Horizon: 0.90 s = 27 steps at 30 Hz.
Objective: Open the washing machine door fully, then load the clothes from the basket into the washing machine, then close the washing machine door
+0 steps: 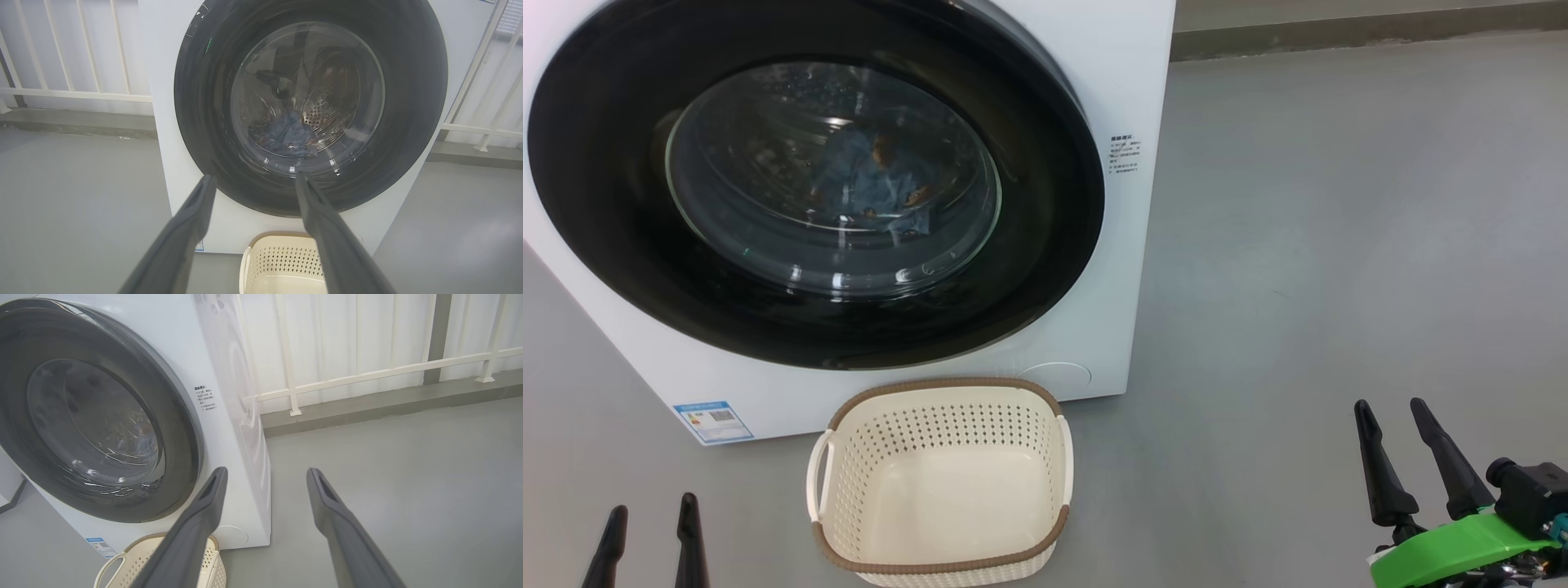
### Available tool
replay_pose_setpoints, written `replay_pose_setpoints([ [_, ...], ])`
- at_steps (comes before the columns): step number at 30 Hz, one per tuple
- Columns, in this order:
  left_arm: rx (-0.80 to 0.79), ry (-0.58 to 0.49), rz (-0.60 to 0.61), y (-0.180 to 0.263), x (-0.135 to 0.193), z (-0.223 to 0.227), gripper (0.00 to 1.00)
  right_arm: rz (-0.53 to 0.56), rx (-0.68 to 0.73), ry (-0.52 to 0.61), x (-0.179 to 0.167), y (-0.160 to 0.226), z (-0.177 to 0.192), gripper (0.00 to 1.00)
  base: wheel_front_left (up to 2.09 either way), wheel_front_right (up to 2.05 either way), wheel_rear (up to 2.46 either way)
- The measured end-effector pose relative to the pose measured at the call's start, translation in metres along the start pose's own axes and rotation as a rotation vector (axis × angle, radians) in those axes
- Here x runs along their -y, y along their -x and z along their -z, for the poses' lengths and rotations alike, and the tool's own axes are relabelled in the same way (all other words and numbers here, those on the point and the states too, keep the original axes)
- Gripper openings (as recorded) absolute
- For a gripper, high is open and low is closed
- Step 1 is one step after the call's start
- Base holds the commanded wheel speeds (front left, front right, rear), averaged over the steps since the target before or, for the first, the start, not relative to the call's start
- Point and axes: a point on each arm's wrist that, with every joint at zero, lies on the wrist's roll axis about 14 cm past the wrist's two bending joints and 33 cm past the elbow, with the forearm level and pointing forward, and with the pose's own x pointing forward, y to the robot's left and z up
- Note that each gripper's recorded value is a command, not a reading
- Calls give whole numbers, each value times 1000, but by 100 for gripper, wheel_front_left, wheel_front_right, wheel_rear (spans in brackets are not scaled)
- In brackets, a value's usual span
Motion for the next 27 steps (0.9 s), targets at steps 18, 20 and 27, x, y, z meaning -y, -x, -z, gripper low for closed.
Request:
replay_pose_setpoints([
  [18,-101,96,-35,12,7,36,0,52,-112,-66,2,18,40,0,0,0,0],
  [20,-107,111,-41,12,7,37,0,60,-114,-94,2,18,40,0,0,0,0],
  [27,-115,178,-63,13,4,38,0,78,-120,-164,3,17,42,0,0,0,0],
])
